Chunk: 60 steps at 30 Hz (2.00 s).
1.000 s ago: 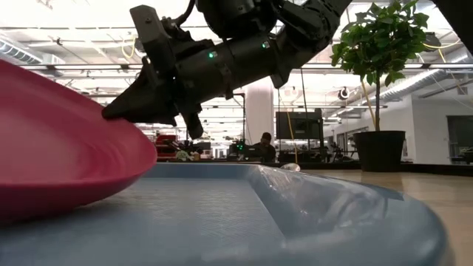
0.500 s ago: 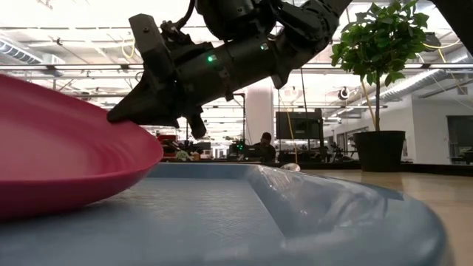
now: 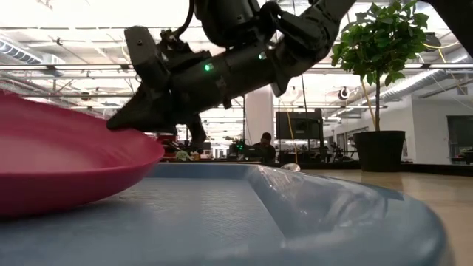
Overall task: Pick and place plate/cup/fork/spoon on tray
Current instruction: Put the pink plate on the center of the blue serving tray
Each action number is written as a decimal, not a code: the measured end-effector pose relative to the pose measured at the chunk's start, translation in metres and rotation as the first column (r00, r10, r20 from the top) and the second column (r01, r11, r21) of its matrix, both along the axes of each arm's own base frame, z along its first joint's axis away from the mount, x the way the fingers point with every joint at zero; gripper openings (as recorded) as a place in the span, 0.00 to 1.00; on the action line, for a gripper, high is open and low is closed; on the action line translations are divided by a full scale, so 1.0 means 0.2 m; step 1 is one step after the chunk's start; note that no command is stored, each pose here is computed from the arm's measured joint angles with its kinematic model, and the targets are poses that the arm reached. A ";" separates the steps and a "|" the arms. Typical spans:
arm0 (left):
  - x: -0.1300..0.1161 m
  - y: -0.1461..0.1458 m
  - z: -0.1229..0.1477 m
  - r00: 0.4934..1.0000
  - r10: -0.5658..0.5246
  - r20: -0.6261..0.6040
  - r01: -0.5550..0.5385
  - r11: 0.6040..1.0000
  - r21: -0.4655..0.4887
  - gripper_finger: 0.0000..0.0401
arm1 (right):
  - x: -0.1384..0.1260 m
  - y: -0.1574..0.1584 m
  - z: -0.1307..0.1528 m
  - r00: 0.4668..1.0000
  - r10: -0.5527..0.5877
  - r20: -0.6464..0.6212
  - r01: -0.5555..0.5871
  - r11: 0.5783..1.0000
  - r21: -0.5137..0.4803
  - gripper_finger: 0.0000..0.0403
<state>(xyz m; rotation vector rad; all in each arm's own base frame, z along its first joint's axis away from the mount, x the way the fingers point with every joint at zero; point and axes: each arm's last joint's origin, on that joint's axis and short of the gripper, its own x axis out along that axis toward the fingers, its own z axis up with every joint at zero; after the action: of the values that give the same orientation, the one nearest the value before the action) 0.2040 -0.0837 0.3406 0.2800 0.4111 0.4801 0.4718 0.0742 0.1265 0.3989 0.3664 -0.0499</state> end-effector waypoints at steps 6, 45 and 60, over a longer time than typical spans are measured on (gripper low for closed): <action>0.00 0.00 0.01 1.000 -0.008 0.005 0.008 1.000 0.008 0.30 | 0.01 0.00 -0.04 1.000 -0.001 0.003 0.001 1.000 0.003 0.02; 0.01 -0.01 0.00 0.999 -0.054 -0.005 0.054 0.998 -0.028 0.30 | -0.28 0.12 0.16 0.852 0.431 -0.298 -0.500 0.839 -0.215 0.19; 0.01 -0.01 0.00 0.999 -0.052 0.001 0.052 0.998 -0.035 0.30 | -0.39 0.20 0.06 0.870 0.469 -0.156 -0.493 0.838 -0.232 0.01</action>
<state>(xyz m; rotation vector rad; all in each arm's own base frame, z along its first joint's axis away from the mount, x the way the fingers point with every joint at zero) 0.2054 -0.0854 0.3414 0.2565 0.4108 0.4214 0.3935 0.1139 0.1378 0.0283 0.5380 0.3771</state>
